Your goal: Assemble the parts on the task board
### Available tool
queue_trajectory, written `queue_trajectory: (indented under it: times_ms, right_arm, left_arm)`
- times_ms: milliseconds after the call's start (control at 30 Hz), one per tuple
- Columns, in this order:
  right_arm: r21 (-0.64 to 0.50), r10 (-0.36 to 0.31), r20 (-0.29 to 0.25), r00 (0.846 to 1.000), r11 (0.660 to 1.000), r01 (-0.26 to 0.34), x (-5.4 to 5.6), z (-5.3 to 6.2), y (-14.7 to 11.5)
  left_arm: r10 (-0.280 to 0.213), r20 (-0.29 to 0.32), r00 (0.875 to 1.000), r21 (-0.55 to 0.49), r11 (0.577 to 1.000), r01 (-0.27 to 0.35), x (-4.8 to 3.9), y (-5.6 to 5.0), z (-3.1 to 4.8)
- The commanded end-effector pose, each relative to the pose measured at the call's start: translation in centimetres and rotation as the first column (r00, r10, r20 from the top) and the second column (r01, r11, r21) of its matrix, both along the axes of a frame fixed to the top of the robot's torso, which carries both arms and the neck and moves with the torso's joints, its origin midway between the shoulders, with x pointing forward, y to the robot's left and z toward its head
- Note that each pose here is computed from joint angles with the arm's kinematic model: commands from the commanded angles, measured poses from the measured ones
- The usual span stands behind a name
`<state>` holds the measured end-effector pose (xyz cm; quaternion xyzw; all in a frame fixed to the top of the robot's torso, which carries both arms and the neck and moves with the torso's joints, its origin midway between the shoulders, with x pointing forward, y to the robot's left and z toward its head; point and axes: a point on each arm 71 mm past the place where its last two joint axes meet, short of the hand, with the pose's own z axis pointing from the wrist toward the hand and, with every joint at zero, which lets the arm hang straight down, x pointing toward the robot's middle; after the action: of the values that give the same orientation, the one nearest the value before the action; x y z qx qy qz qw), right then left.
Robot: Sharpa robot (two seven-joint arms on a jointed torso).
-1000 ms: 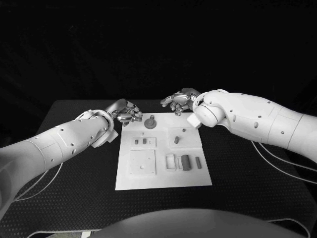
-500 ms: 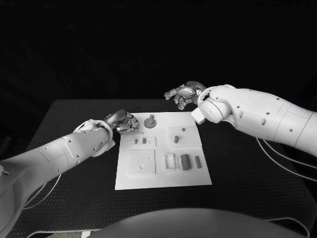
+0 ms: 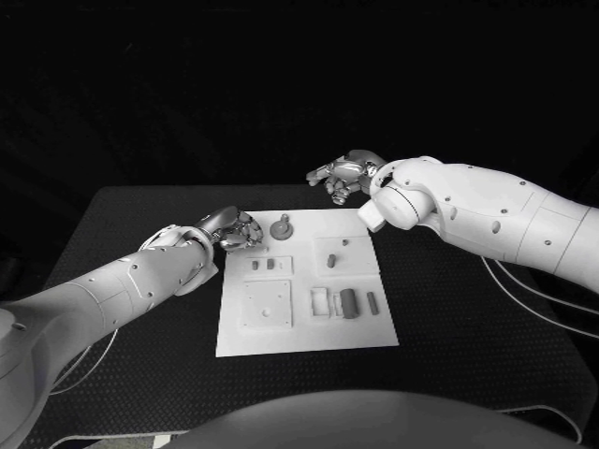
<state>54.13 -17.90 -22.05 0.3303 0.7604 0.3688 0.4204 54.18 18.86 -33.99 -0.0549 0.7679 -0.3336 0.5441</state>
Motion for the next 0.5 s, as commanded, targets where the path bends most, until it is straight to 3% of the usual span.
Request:
queue_trajectory:
  times_ms: [33, 500]
  right_arm:
    - [-0.001, 0.017, 0.015, 1.000, 1.000, -0.017, -0.09, 0.22, 0.28]
    - [-0.001, 0.024, 0.019, 1.000, 1.000, -0.024, -0.29, 0.54, 0.44]
  left_arm:
    - [-0.013, -0.005, 1.000, -0.014, 1.000, 0.013, -0.09, -0.23, -0.11]
    - [-0.005, -0.030, 1.000, -0.037, 0.999, 0.004, 0.08, -0.79, -0.25]
